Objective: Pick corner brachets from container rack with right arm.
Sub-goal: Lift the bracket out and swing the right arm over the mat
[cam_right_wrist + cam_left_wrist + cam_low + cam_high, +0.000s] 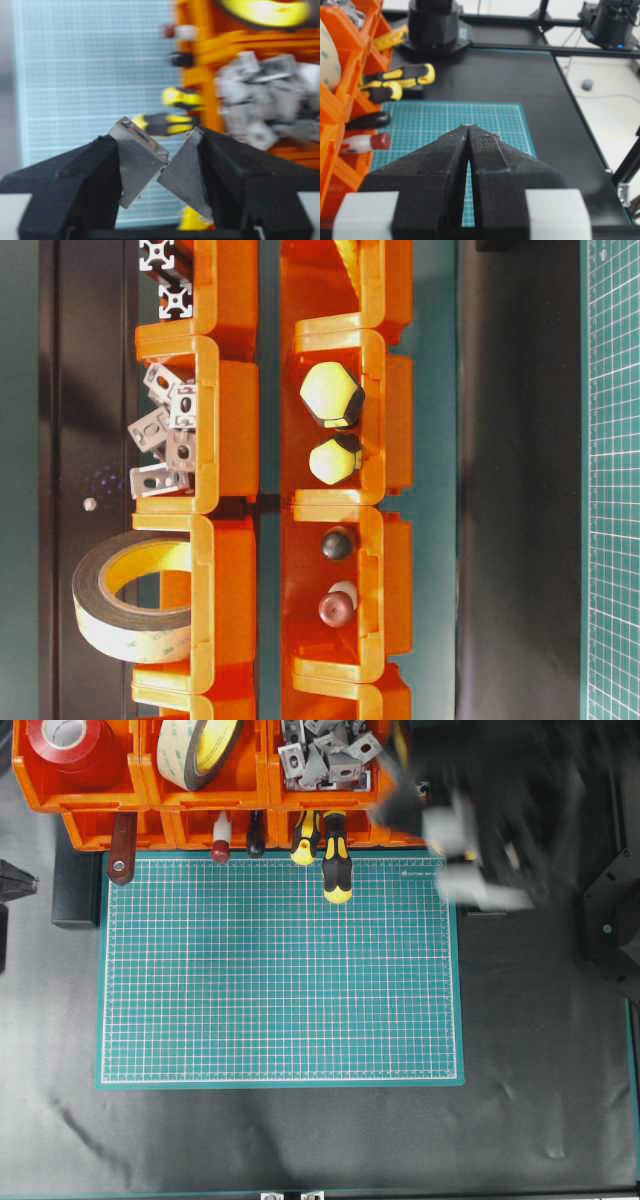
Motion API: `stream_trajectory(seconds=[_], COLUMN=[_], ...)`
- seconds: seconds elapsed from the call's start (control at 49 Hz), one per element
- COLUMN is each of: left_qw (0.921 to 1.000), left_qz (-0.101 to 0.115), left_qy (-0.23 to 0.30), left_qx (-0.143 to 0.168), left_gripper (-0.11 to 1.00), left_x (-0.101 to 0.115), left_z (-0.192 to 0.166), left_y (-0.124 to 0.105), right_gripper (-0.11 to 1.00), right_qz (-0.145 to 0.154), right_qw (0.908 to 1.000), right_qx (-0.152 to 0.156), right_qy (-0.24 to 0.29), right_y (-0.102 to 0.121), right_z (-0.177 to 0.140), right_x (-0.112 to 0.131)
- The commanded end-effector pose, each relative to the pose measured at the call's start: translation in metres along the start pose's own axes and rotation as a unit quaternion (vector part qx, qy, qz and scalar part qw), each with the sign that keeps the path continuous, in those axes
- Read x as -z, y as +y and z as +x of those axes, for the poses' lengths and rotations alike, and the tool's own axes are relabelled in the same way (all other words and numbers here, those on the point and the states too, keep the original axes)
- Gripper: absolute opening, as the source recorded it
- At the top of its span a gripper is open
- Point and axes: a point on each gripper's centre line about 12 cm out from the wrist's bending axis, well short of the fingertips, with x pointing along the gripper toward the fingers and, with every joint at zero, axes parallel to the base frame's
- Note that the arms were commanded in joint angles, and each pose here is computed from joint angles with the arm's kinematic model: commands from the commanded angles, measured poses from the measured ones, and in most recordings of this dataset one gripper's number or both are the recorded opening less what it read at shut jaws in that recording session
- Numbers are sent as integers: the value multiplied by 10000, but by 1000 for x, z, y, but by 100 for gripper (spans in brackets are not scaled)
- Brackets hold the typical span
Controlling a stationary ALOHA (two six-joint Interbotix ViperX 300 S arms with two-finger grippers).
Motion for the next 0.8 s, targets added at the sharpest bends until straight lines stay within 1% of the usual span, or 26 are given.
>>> stream_trajectory(seconds=[0.0, 0.02, 0.184, 0.265, 0.368, 0.449, 0.511, 0.572, 0.776], left_qw=[10000, 10000, 10000, 10000, 9999, 9999, 10000, 10000, 10000], left_qz=[22, 22, 14, 14, 13, 14, 7, 7, 7], left_qy=[-92, -84, 7, 52, 97, 98, 91, 91, 37], left_qx=[12, 11, -8, -20, -31, -24, -15, -15, -10], left_gripper=[0, 0, 0, 0, 0, 0, 0, 0, 0], left_x=[-9, -9, -6, -4, -2, -2, -2, -2, -4], left_z=[-1, -1, -1, 1, 3, 3, 3, 3, 1], left_y=[-1, -1, 0, 0, 0, 0, 0, 0, 0], right_gripper=[41, 41, 41, 41, 41, 41, 41, 41, 41], right_qz=[-178, -210, -240, -266, -331, -377, -397, -425, -636], right_qw=[9997, 9996, 9984, 9973, 9966, 9970, 9976, 9978, 9976], right_qx=[-150, -199, -358, -378, -416, -461, -469, -452, -201], right_qy=[-50, 13, 363, 574, 635, 500, 321, 238, 203], right_y=[22, 29, 62, 75, 88, 93, 96, 97, 94], right_z=[-11, -7, 25, 52, 90, 116, 135, 148, 182], right_x=[10, 14, 33, 45, 55, 56, 53, 51, 48])
